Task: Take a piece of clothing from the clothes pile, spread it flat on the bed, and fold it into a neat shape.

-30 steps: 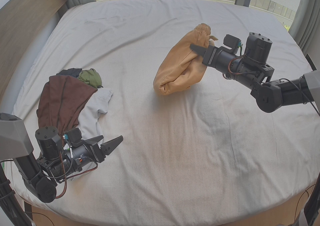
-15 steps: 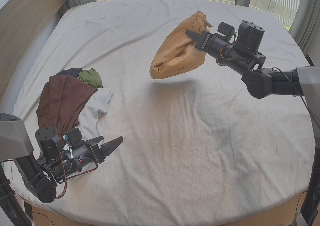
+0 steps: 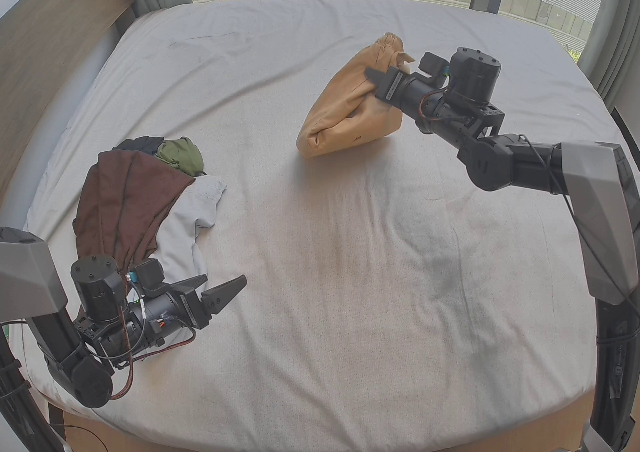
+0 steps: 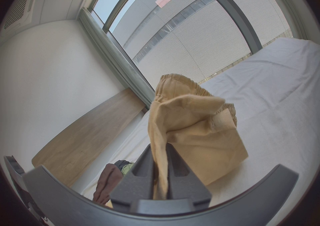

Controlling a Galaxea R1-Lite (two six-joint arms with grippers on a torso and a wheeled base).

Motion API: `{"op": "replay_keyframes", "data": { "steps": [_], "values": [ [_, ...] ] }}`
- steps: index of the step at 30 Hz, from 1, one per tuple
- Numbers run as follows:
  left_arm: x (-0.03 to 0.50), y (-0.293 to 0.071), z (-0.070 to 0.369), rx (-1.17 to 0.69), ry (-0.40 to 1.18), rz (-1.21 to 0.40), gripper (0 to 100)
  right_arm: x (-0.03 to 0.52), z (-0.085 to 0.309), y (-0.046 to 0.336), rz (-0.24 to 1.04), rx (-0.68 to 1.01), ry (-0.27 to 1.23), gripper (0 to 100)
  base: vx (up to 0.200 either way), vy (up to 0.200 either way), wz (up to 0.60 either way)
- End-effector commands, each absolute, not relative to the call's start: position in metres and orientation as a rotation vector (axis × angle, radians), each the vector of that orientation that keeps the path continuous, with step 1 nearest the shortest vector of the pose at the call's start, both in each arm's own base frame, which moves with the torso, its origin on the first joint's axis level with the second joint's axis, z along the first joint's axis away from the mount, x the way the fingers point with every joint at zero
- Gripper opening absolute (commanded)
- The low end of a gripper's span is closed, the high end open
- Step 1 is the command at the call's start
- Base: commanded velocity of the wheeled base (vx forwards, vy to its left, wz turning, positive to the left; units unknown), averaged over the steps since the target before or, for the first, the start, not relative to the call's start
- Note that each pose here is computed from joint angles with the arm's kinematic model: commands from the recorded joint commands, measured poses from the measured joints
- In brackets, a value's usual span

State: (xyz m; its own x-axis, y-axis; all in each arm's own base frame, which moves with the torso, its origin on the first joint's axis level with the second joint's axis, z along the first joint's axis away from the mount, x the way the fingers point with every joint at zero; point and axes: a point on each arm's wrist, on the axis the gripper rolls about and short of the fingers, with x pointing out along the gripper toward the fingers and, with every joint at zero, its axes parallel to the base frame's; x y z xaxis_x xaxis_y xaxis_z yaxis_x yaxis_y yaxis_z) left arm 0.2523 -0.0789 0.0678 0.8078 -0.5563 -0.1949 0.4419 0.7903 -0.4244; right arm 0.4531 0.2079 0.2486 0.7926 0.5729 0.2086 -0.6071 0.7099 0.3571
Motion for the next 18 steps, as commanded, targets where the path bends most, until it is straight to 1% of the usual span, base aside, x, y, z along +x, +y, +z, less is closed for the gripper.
{"op": "replay_keyframes", "data": {
  "steps": [1,2,3,5,10,13,15,17,18],
  "values": [
    [0.251,-0.079,0.066,-0.373,0.329,-0.549,100,0.472,0.207,0.214,0.624,0.421,-0.009,0,0.0,0.0,0.0],
    [0.251,-0.079,0.066,-0.373,0.331,-0.548,100,0.475,0.199,0.214,0.607,0.421,0.004,0,0.0,0.0,0.0],
    [0.251,-0.079,0.066,-0.373,0.331,-0.548,100,0.475,0.199,0.214,0.607,0.421,0.004,0,0.0,0.0,0.0],
    [0.25,-0.079,0.066,-0.373,0.332,-0.548,100,0.478,0.191,0.214,0.563,0.423,0.012,0,0.0,0.0,0.0],
    [0.25,-0.08,0.066,-0.373,0.334,-0.549,100,0.469,0.212,0.214,0.548,0.423,-0.046,0,0.0,0.0,0.0],
    [0.25,-0.08,0.065,-0.373,0.338,-0.55,100,0.462,0.195,0.211,0.534,0.414,0.011,0,0.0,0.0,0.0],
    [0.25,-0.08,0.064,-0.373,0.339,-0.548,100,0.46,0.191,0.21,0.53,0.412,0.023,0,0.0,0.0,0.0],
    [0.25,-0.08,0.065,-0.373,0.339,-0.55,100,0.454,0.171,0.205,0.515,0.402,0.079,0,0.0,0.0,0.0],
    [0.25,-0.08,0.065,-0.373,0.339,-0.55,100,0.454,0.171,0.205,0.515,0.402,0.079,0,0.0,0.0,0.0]
  ]
}}
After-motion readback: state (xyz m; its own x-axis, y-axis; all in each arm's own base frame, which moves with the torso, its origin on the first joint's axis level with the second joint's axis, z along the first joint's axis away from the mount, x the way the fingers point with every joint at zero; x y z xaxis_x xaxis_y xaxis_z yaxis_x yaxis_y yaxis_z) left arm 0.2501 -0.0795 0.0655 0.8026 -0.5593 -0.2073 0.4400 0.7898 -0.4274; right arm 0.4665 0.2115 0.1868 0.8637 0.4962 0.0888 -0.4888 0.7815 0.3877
